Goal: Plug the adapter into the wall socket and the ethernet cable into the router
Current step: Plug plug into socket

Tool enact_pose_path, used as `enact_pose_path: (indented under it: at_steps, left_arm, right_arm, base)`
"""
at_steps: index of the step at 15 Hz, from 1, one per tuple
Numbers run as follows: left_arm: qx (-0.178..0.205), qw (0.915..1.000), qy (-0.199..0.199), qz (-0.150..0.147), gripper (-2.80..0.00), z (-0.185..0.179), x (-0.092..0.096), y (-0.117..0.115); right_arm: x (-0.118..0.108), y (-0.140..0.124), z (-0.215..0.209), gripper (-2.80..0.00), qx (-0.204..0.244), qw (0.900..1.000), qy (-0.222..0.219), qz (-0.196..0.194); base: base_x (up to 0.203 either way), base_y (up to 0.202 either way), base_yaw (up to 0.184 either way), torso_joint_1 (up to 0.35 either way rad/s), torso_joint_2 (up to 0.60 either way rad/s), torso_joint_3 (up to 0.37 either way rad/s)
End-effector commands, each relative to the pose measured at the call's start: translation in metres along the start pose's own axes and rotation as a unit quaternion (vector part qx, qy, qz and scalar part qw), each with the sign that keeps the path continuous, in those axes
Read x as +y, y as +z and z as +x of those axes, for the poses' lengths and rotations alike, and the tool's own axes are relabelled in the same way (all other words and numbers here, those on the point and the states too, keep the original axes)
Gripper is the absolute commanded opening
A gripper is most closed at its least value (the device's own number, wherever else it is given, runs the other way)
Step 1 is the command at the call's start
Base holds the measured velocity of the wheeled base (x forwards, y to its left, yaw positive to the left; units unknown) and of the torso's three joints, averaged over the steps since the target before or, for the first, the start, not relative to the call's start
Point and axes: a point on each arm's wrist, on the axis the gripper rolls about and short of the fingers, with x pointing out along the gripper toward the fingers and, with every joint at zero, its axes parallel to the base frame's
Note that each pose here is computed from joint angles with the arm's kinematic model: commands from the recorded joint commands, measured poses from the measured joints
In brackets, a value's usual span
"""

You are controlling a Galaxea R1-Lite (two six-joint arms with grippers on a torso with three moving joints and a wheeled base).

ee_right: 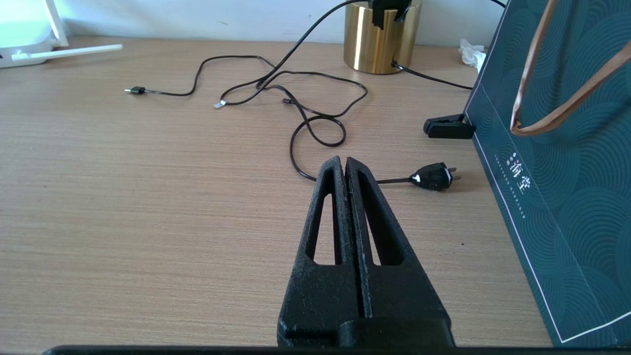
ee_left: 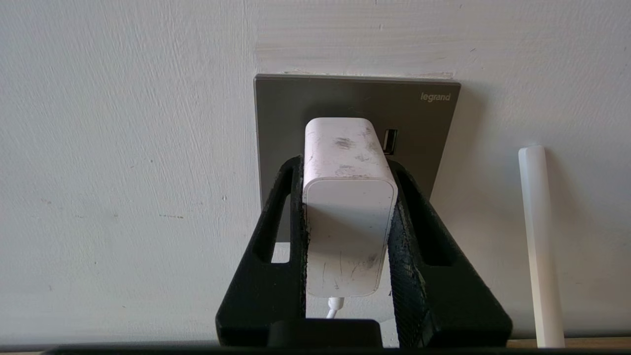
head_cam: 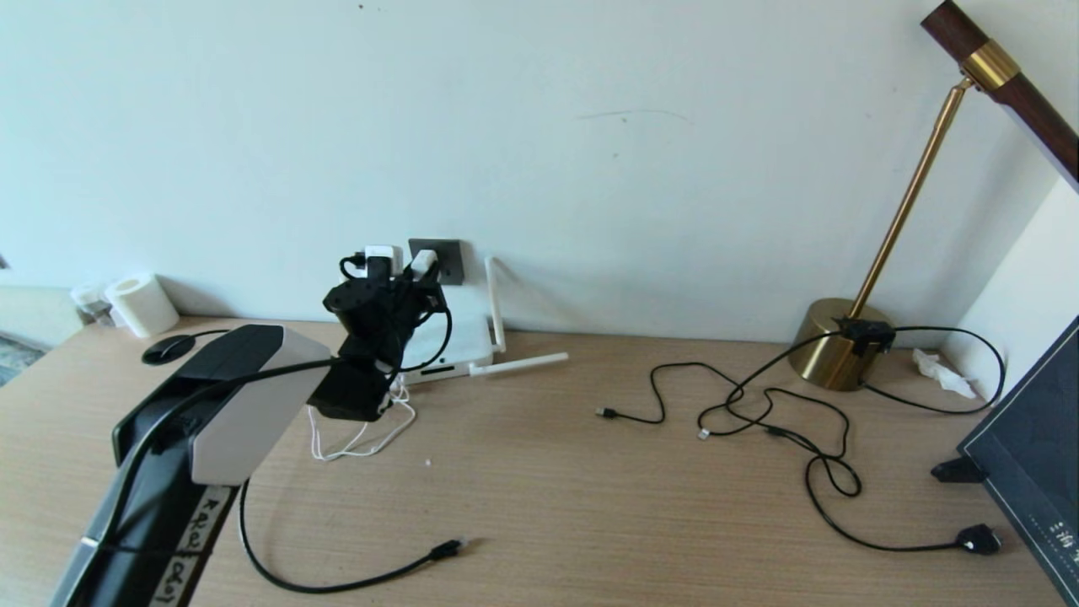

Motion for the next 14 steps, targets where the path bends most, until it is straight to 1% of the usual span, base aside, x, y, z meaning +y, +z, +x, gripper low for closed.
enact_pose_path:
  at_steps: [1, 4, 14]
  left_arm:
    - [-0.002, 1.0000, -0.003, -0.001, -2.80, 0.0002, -0.0027, 0.0011]
    - [-0.002, 1.0000, 0.005, -0.001, -2.80, 0.0002, -0.0031, 0.0011]
    - [-0.001, 1.0000, 0.005, -0.001, -2.80, -0.0020, -0.0030, 0.0047]
  right_arm:
    - [0.0000, 0.0000, 0.0000, -2.80, 0.000, 1.000, 0.000, 0.000]
    - [0.0000, 0.0000, 0.0000, -2.80, 0.000, 1.000, 0.000, 0.000]
    - [0.0000, 0.0000, 0.0000, -2.80, 0.000, 1.000, 0.000, 0.000]
  base:
    - [0.000, 0.000, 0.000, 0.000, 0.00, 0.000]
    - [0.000, 0.000, 0.000, 0.000, 0.00, 0.000]
    - [0.000, 0.000, 0.000, 0.000, 0.00, 0.000]
